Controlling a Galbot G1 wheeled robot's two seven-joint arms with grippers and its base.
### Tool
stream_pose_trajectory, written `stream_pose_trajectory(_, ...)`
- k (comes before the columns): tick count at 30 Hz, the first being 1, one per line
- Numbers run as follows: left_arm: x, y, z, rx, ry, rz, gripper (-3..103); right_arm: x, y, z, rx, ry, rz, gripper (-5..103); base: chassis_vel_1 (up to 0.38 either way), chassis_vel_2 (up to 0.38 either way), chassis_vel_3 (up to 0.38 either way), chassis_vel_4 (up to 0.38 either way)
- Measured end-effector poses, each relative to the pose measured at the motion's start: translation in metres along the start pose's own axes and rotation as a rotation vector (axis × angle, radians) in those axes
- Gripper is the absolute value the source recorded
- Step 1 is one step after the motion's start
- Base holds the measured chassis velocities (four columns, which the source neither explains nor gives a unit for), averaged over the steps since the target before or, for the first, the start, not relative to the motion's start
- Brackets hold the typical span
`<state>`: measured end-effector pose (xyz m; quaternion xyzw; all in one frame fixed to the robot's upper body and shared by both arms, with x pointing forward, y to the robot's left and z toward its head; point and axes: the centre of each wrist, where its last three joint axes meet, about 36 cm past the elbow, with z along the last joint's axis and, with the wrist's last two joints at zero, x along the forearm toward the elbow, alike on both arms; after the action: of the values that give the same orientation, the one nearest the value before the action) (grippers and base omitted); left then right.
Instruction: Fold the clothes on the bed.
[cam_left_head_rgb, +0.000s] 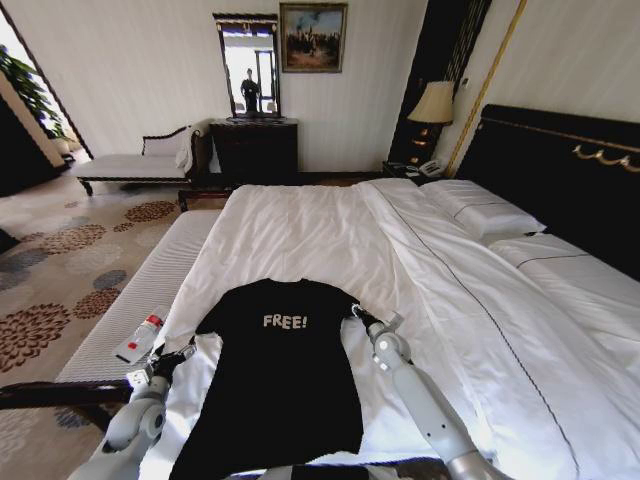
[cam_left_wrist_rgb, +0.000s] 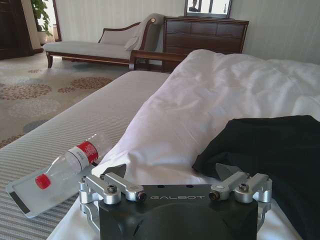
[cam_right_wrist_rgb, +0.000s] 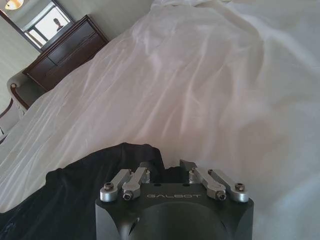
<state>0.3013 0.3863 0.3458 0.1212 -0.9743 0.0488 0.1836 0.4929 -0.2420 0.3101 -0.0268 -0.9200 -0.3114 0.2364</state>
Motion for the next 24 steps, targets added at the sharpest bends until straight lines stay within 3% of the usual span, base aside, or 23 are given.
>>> stream_pose_trajectory(2,0.008,0.001,0.001,-0.003,-0.006,0.002,100,0.0,0.0,0.0,0.009,-0.002,0.001,22,0.0,0.0,0.0,0.0)
stream_pose_trajectory(3,0.01,0.001,0.001,-0.005,-0.008,0.002,100,0.0,0.0,0.0,0.015,-0.003,0.002,22,0.0,0.0,0.0,0.0)
stream_pose_trajectory(8,0.022,0.004,0.003,-0.026,-0.025,0.01,100,0.0,-0.004,0.006,0.101,-0.016,0.002,2,0.0,0.0,0.0,0.0)
stream_pose_trajectory(12,0.026,0.004,0.002,-0.028,-0.03,0.01,100,0.0,-0.002,0.007,0.13,-0.019,-0.001,1,0.0,0.0,0.0,0.0)
stream_pose_trajectory(14,0.029,0.004,0.0,-0.027,-0.037,0.011,100,-0.001,0.001,0.006,0.181,-0.031,-0.004,0,0.0,0.0,0.0,0.0)
stream_pose_trajectory(15,0.032,0.004,-0.002,-0.027,-0.044,0.011,100,0.0,0.009,0.003,0.27,-0.061,-0.019,0,0.0,0.0,0.0,0.0)
stream_pose_trajectory(16,0.032,0.004,-0.002,-0.027,-0.044,0.011,100,0.0,0.009,0.003,0.27,-0.061,-0.019,0,0.0,0.0,0.0,0.0)
stream_pose_trajectory(19,0.037,0.004,-0.004,-0.029,-0.049,0.012,100,0.002,0.023,0.002,0.417,-0.104,-0.055,0,0.0,0.0,0.0,0.0)
stream_pose_trajectory(21,0.041,0.006,-0.005,-0.033,-0.05,0.01,100,0.001,0.032,0.008,0.562,-0.139,-0.094,0,0.0,0.0,0.0,0.0)
stream_pose_trajectory(22,0.041,0.006,-0.005,-0.033,-0.05,0.01,100,0.001,0.032,0.008,0.562,-0.139,-0.094,0,0.0,0.0,0.0,0.0)
stream_pose_trajectory(24,0.046,0.007,-0.006,-0.035,-0.051,0.007,100,0.001,0.035,0.017,0.67,-0.152,-0.133,0,0.0,0.0,0.0,0.0)
